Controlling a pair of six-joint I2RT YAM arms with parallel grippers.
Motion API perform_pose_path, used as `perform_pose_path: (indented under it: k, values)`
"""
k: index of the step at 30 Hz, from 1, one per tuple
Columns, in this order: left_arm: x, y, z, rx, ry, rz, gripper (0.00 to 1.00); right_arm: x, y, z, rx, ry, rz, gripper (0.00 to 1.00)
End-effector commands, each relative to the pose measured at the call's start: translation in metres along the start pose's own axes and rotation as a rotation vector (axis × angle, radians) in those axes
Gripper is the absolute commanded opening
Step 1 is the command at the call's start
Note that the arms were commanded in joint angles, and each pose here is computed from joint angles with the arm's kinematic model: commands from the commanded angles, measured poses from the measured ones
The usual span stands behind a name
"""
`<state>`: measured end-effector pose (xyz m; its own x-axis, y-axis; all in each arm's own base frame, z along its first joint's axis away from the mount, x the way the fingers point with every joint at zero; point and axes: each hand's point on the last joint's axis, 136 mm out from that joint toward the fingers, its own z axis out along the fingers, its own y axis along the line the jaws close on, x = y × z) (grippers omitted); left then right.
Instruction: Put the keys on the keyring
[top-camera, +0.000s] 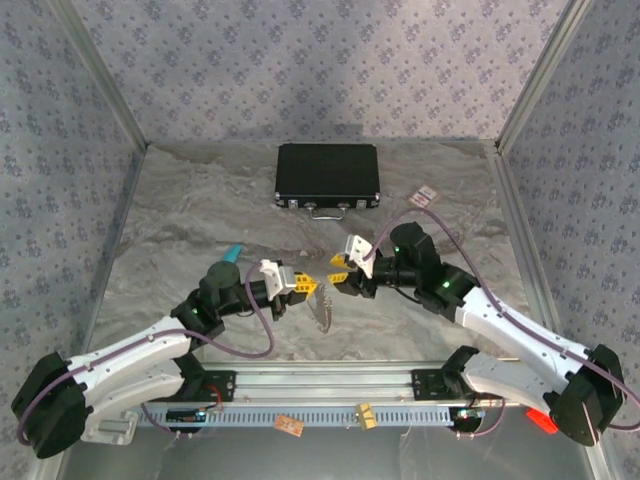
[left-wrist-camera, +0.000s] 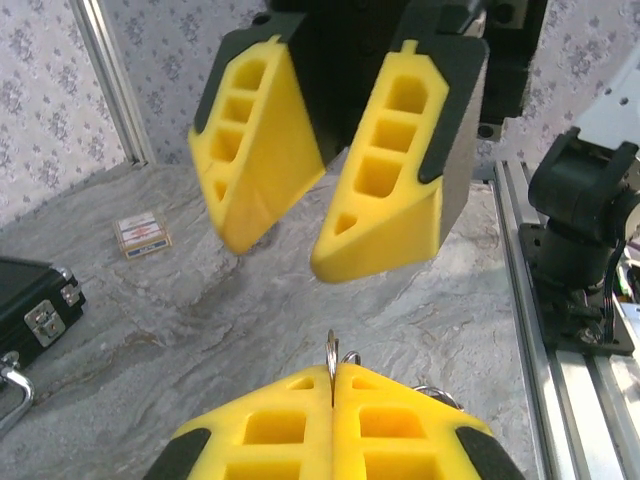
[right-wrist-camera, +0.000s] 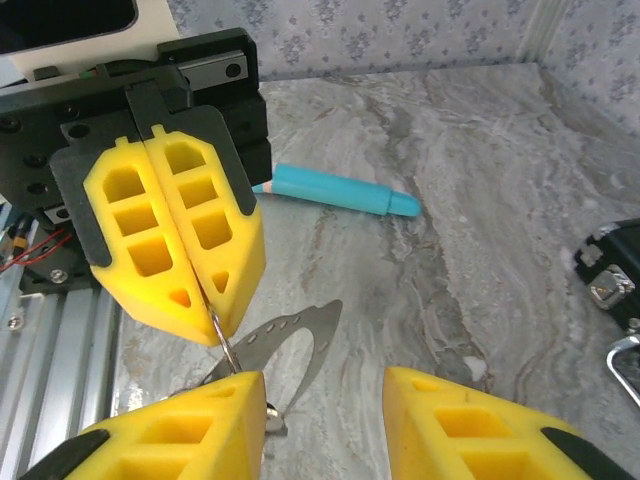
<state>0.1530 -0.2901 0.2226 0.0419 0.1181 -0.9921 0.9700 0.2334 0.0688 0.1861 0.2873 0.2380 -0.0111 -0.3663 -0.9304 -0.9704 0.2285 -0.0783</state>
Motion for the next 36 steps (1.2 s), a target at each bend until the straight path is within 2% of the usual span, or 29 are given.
perform_pose_path:
  k: [1, 8, 17, 24, 32, 36]
  values:
    - [-0.029, -0.008, -0.001, 0.035, -0.082, 0.12, 0.0, -0.006, 0.008, 0.005, -0.05, -0.025, 0.014, 0.36]
    - [-0.027, -0.006, 0.001, 0.026, -0.066, 0.114, 0.0, 0.002, 0.02, 0.011, -0.133, 0.001, 0.021, 0.32]
    - [-0.025, -0.005, 0.002, 0.02, -0.052, 0.105, 0.0, 0.009, -0.001, -0.004, -0.008, -0.008, 0.019, 0.3]
    - [-0.024, -0.006, 0.005, 0.03, -0.05, 0.101, 0.0, 0.004, 0.024, 0.003, -0.149, -0.007, 0.023, 0.31]
    - [-0.024, -0.007, 0.006, 0.038, -0.048, 0.101, 0.0, 0.004, 0.025, 0.011, -0.167, 0.001, 0.018, 0.27]
    - [-0.023, -0.009, 0.007, 0.047, -0.05, 0.102, 0.0, 0.006, 0.024, 0.015, -0.167, 0.017, 0.026, 0.2]
